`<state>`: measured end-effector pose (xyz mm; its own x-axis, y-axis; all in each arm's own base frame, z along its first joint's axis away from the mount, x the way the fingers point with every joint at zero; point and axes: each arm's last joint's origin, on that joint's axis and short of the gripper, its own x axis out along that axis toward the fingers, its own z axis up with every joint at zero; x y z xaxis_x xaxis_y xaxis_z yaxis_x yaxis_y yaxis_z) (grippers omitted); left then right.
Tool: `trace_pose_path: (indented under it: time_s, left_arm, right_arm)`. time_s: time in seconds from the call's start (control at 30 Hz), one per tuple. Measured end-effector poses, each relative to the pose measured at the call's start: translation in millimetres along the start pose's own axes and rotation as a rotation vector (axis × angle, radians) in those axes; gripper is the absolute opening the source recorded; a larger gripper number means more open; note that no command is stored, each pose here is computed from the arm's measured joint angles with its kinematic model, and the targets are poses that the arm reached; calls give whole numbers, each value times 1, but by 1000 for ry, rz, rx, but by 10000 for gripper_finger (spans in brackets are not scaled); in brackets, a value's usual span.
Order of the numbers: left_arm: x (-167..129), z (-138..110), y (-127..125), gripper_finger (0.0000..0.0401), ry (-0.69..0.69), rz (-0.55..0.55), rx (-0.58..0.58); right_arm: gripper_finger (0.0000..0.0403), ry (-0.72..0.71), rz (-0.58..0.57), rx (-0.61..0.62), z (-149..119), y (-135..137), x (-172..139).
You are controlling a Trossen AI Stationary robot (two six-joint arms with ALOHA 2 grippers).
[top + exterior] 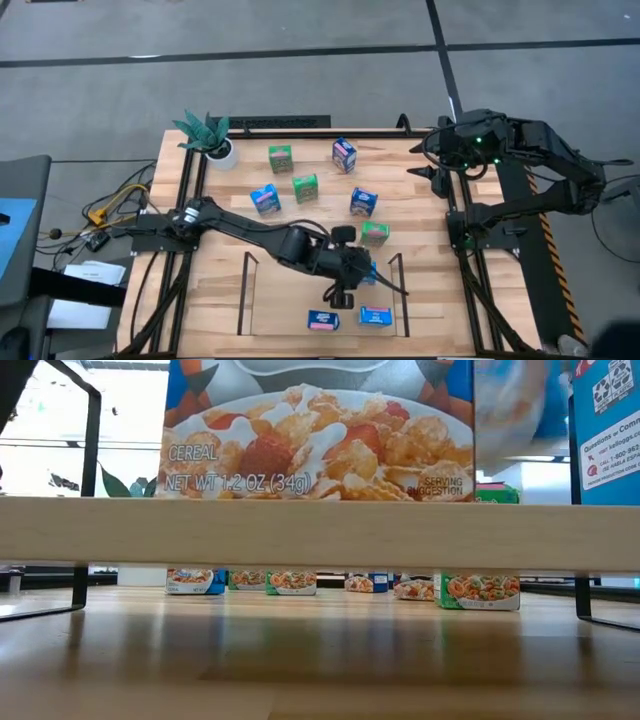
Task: Stack cereal on shelf
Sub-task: Put the bottom light blue cereal box on the shelf aligned with the other light blue cereal box
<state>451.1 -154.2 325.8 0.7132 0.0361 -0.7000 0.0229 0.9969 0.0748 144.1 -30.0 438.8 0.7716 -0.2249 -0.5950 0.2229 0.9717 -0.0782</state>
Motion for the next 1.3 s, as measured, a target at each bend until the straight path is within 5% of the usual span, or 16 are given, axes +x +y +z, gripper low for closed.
trace_pose_path:
  time_s: [0.43,1.3]
  left_arm:
    - [26,1,2,125,-10,-106,3]
    - [58,-8,2,125,14,-145,-15]
  right_arm:
    - [270,-7,1,10,1,0,0]
    - [270,-7,0,8,1,0,0]
